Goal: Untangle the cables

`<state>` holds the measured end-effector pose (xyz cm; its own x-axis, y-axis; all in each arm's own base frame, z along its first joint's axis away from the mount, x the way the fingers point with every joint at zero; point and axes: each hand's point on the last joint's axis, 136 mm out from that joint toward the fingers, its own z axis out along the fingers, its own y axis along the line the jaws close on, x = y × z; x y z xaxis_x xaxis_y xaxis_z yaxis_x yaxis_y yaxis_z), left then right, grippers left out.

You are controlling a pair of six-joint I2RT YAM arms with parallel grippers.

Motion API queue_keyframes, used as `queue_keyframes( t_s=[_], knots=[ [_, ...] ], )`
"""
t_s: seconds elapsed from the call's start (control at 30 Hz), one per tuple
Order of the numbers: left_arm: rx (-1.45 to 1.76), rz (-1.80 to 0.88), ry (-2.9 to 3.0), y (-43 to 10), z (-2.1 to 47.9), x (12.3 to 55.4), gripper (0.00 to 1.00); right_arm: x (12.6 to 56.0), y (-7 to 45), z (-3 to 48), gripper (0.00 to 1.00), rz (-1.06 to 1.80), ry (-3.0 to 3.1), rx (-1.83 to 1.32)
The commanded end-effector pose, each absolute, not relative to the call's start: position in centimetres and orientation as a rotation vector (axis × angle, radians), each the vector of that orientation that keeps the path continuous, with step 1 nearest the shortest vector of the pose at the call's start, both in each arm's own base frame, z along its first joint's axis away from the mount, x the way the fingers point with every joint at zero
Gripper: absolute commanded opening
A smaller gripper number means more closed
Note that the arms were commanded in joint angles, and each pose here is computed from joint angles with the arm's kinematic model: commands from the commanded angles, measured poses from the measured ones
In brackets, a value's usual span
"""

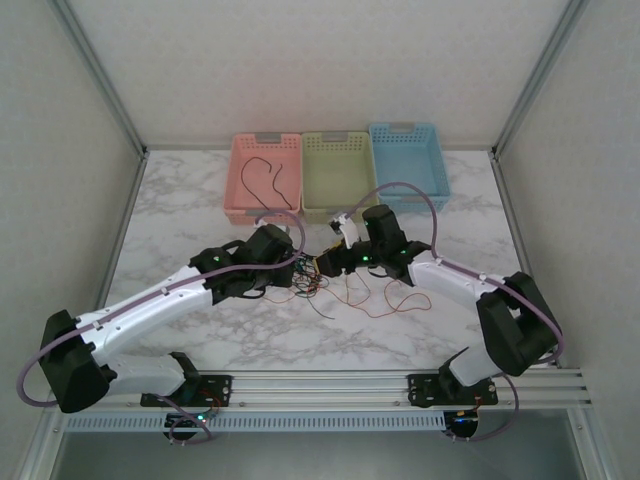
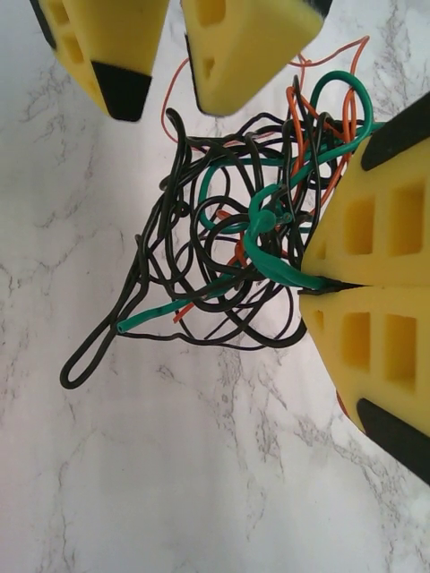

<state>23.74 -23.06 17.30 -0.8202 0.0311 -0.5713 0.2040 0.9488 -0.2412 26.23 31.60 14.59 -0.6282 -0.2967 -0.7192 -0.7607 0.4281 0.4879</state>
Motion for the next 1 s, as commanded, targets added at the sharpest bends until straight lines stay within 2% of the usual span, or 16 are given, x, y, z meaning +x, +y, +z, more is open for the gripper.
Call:
queue_keyframes(
  t_s=[0.0,0.13,0.33,0.43,0.57,0.97],
  knots=[
    [0.185,-0.422,2.505,-23.0,17.5,23.5,0.00,25.7,32.4,15.5,0.57,1.211,2.096,-0.951],
    [0.188,-0.433,2.510,-23.3,17.5,23.4,0.00,25.6,32.5,15.2,0.50,1.223,2.103,-0.954],
    [0.192,-0.428,2.514,-23.3,17.4,23.5,0.00,25.3,32.6,15.2,0.28,1.247,2.093,-0.967],
    [0.184,-0.422,2.510,-23.1,17.3,23.5,0.00,25.4,32.4,15.2,0.13,1.228,2.096,-0.956],
    [0.181,-0.414,2.509,-22.8,17.2,23.4,0.00,25.5,31.8,15.6,0.00,1.182,2.091,-0.931],
    [0.115,-0.350,2.480,-20.8,18.2,23.7,0.00,27.9,28.0,16.4,0.00,1.018,2.097,-0.731]
  ],
)
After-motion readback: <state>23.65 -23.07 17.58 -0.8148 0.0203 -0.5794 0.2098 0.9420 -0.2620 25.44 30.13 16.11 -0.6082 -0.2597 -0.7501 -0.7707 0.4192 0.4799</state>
